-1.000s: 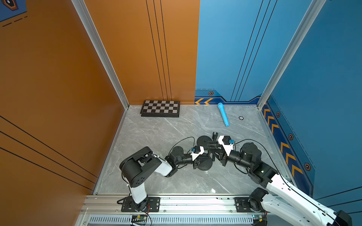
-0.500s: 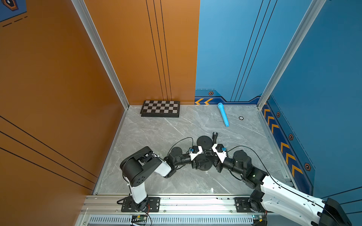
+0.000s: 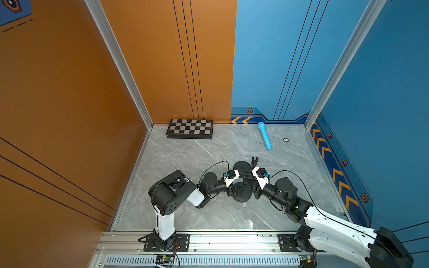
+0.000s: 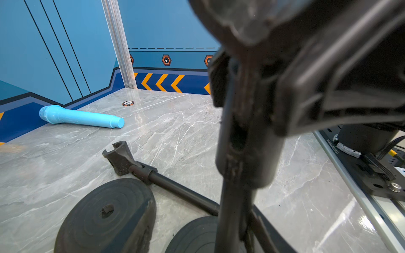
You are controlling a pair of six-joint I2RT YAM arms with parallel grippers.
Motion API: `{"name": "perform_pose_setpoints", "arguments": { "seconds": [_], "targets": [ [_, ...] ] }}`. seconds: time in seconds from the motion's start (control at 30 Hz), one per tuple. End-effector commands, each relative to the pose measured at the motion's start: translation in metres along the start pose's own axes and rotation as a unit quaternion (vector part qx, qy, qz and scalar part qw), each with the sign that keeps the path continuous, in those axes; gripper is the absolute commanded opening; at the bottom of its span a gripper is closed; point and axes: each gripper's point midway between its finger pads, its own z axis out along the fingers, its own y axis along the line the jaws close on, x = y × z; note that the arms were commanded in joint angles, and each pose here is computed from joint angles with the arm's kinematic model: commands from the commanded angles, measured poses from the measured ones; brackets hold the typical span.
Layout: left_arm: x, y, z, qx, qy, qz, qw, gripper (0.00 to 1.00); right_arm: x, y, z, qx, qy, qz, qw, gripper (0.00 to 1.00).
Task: Assemble a microphone stand
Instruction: Screw the microphone stand pole into the microphone stand base.
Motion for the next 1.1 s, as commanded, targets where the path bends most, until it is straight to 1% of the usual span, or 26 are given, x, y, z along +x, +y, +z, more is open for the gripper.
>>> {"name": "perform_pose_setpoints", "arguments": {
  "seconds": [0.0,0.2,0.4,0.67,0.8,0.93,1.07],
  "targets": [
    [0.008,0.013,0.004,-0.017,0.005,0.003,1.000,0.61,-0.011,-0.005,0.003,0.013,-0.031,-0.001,0.999,0.00],
    [0.016,0.019,0.005,-0.023,0.012,-0.007,1.000,0.53,0.002,-0.005,0.007,0.014,-0.015,-0.003,1.000,0.00],
    [0.013,0.019,0.001,-0.016,0.008,-0.013,1.000,0.43,0.015,-0.004,0.002,0.014,-0.008,0.019,1.000,0.00],
    [0.014,0.001,0.001,0.032,0.009,-0.017,0.999,0.37,0.031,0.005,-0.007,0.005,0.026,0.024,0.999,0.00],
    [0.018,0.002,0.002,0.026,0.013,-0.016,0.999,0.33,0.037,0.006,-0.010,0.005,0.037,0.024,0.999,0.00],
    [0.018,0.003,0.002,0.025,0.013,-0.016,0.999,0.31,0.049,0.009,-0.009,-0.001,0.061,0.018,0.998,0.00],
    [0.028,0.005,0.002,0.018,0.023,-0.021,0.999,0.28,0.060,0.013,-0.007,-0.006,0.080,0.008,0.997,0.00]
  ]
}}
